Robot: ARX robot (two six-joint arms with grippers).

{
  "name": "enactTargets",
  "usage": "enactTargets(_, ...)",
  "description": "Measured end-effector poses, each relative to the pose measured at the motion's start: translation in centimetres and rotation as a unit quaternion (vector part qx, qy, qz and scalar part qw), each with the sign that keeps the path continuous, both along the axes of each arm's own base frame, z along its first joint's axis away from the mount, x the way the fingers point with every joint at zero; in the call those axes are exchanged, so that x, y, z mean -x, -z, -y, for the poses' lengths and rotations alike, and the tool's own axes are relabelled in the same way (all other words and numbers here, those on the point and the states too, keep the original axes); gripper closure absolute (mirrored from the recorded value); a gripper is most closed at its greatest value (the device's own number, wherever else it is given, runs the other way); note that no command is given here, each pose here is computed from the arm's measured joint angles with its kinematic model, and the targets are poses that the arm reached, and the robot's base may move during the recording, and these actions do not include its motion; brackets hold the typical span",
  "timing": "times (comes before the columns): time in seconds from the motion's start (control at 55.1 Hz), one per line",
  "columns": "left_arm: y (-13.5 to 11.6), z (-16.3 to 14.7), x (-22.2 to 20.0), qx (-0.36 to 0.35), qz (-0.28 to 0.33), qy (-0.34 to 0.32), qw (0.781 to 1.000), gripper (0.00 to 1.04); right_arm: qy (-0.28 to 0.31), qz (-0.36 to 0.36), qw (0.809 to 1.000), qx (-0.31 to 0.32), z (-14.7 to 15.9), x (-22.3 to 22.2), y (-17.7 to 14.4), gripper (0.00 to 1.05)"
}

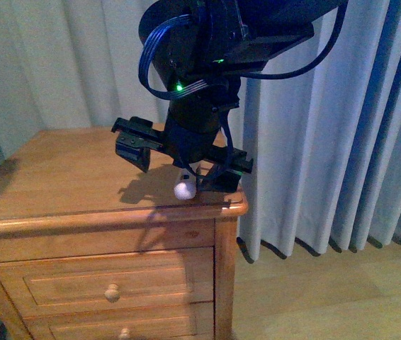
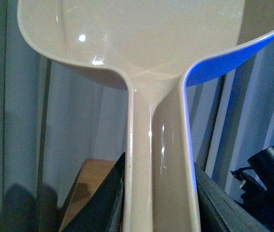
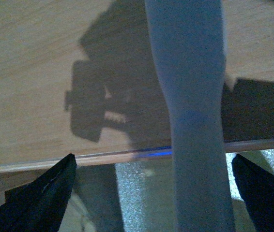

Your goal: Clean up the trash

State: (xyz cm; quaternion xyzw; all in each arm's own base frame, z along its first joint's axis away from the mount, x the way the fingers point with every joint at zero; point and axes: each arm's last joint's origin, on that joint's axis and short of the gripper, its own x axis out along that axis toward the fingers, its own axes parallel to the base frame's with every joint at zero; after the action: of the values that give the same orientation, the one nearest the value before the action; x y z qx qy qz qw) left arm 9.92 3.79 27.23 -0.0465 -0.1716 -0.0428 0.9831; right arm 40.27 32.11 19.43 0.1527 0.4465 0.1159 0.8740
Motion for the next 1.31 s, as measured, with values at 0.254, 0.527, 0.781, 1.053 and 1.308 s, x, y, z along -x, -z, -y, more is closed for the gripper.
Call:
enactTargets(0.254,0.0,0.0,0.0,0.000,0.000,0.000,1.000,0.77,0.003,-0.015,1.000,0.013,0.1,-0.1,0.8,0.52)
enactTargets(0.527,0.0,0.0,0.0,0.000,0.000,0.000,1.000,0.77,0.006,-0.002,1.000,0.007,0.6,-0.2,0.9,0.84)
enactTargets(0.781,0.0,0.0,0.0,0.000,0.000,0.000,1.000,0.77,-0.010,0.100,0.995,-0.003,3.5,1.8,-2.3,0.85)
enactTargets(1.053,0.0,0.0,0.0,0.000,0.000,0.000,1.000,0.77,-0.030,0.334,0.942,-0.007,11.8,9.0,-9.5,0.85)
enactTargets(1.308,0.0,0.0,0.0,0.000,0.000,0.000,1.000,0.77,0.033,0.460,0.887,0.020,21.9,17.6,-10.6,0.85)
